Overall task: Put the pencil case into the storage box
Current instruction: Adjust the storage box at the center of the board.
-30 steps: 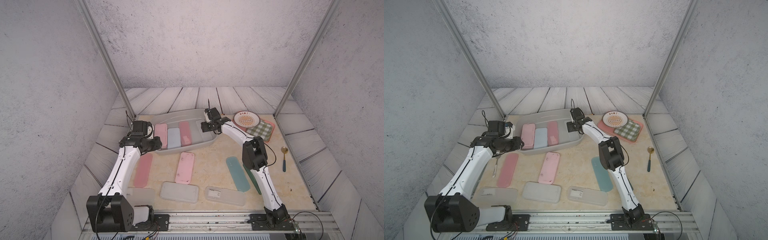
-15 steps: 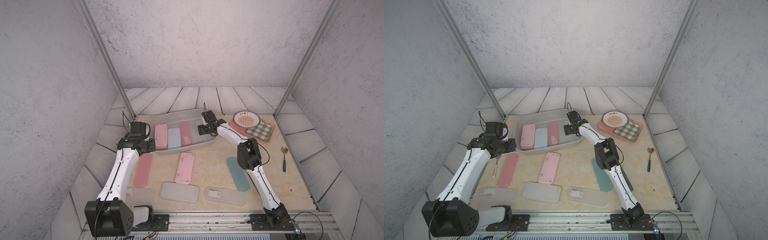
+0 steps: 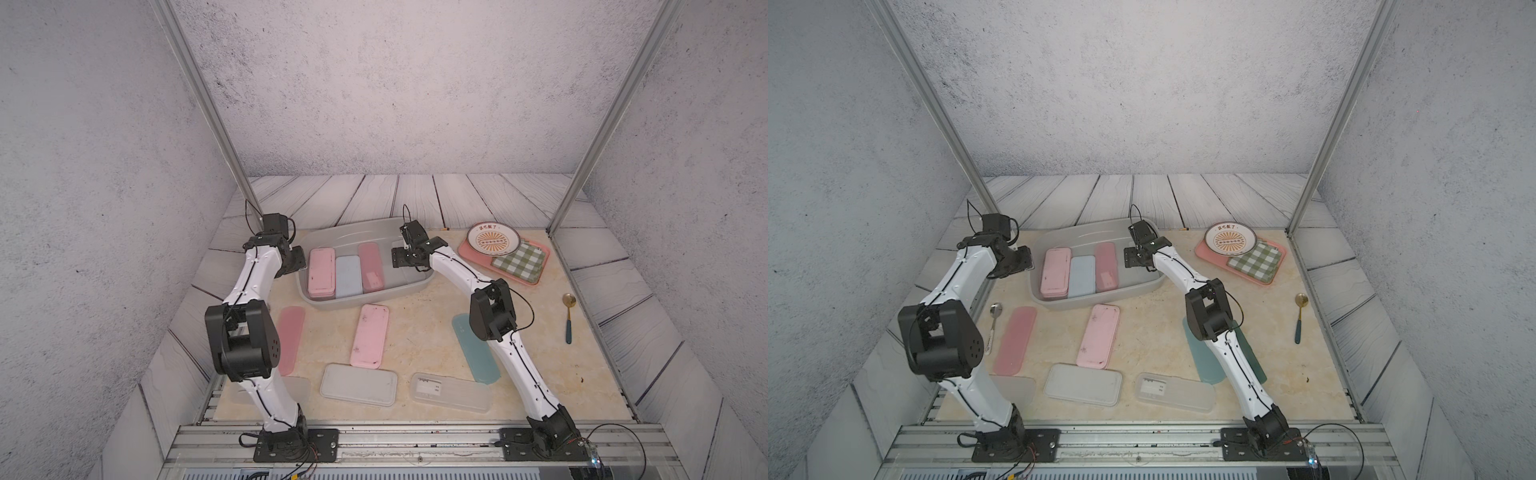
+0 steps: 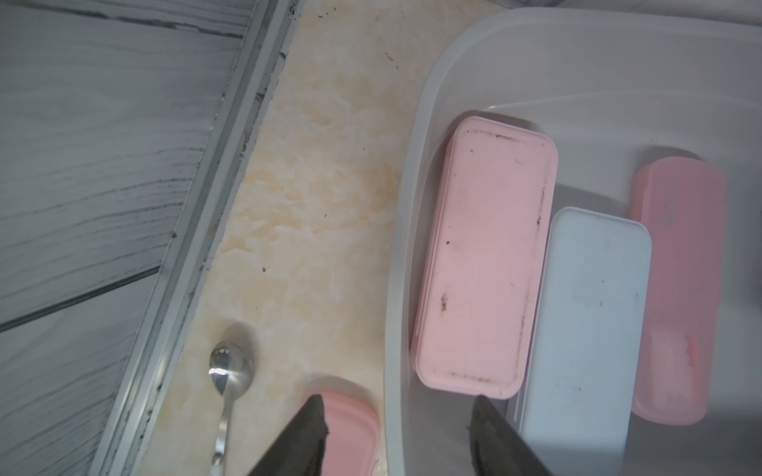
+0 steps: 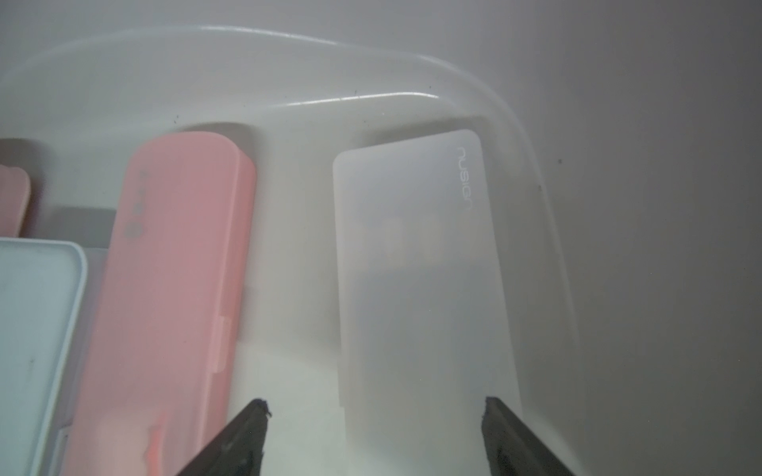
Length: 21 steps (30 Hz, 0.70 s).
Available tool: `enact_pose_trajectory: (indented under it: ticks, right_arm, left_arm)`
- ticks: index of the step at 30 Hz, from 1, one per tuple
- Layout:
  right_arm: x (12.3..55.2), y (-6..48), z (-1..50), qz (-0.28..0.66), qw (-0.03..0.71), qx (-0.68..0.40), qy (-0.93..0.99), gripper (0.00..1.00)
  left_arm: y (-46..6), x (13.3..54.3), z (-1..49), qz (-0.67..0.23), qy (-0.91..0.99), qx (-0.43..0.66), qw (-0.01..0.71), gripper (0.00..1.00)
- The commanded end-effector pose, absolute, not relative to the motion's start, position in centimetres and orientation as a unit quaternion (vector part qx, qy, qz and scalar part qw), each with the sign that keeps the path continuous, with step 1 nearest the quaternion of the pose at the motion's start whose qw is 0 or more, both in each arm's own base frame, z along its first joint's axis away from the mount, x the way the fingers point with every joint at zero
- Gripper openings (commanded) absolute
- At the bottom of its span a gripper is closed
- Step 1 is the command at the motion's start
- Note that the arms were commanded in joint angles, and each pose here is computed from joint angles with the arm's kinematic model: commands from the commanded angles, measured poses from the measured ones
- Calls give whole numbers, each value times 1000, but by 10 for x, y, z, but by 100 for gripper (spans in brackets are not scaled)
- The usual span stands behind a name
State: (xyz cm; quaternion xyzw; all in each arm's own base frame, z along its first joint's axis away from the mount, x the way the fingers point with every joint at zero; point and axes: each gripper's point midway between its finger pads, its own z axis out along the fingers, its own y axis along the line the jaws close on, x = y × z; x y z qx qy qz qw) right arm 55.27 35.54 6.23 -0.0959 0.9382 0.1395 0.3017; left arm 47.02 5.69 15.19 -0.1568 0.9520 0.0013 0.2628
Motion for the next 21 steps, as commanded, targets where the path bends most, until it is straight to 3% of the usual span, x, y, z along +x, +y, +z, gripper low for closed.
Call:
enact_pose_trajectory:
  ticks: [1,7,10,13,17,21]
  right_arm:
    - [515,358,26,156,216,-98,959,81]
    - [507,343,60,134,239,-123,954,81]
    - [503,340,81,137,253,-137,948,81]
    - [498,339,121,153,277,-146,937,81]
    - [480,329,189,182,312,-143,921,81]
    - [445,299,256,215,386,-129,888,81]
  left_arm:
    - [59,498,142,-29,946,-174,272,54]
    - [49,518,108,-72,954,-160,243,46]
    - [40,517,99,-97,955,-150,238,33]
    - [38,515,95,-101,955,-141,240,21]
    - [41,511,89,-88,958,-130,238,18]
    - [28,507,88,-101,960,-100,243,2]
